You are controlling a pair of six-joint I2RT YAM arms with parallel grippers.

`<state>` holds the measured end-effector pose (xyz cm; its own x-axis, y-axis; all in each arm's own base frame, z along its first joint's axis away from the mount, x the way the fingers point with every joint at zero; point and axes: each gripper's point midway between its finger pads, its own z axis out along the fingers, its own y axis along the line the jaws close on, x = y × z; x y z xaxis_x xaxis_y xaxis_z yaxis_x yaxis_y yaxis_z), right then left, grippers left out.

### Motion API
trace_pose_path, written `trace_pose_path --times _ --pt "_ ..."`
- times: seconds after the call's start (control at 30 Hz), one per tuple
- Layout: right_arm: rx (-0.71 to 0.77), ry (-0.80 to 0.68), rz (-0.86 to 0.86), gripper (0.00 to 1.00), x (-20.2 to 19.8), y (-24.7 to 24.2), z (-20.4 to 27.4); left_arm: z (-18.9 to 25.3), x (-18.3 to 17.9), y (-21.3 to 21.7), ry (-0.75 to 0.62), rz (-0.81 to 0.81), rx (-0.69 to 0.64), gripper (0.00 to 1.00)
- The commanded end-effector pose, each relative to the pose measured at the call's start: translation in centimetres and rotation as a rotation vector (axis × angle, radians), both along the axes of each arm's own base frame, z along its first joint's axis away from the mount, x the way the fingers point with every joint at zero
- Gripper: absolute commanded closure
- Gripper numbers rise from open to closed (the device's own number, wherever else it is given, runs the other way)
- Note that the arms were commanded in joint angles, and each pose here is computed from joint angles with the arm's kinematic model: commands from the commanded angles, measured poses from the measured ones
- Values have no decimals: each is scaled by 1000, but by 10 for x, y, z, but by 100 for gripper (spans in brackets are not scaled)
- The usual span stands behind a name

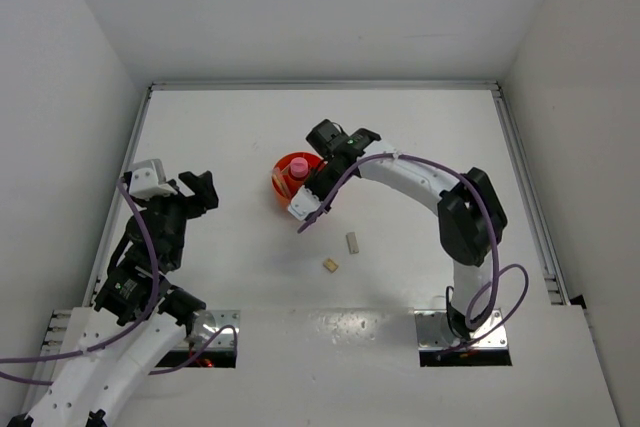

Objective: Sort the stationery into containers
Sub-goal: Place the stationery in the storage box.

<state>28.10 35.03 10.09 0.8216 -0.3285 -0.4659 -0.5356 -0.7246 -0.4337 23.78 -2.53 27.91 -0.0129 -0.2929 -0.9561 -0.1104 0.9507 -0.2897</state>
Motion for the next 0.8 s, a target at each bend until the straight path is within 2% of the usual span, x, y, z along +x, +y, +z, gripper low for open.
trace_pose_path --times 0.0,0.2,0.33,0.57,0.77 --pt "78 4 52 100 -1 18 15 8 2 0 -27 1 -7 17" --pt "78 3 43 96 5 18 11 8 2 0 -27 1 -7 17" --pt "78 3 43 80 5 18 11 8 2 0 -27 1 -7 17" --pt "84 -4 43 68 7 20 12 8 2 0 -27 1 -7 17" --pt "88 -25 31 67 13 17 16 8 2 0 -27 1 -7 17"
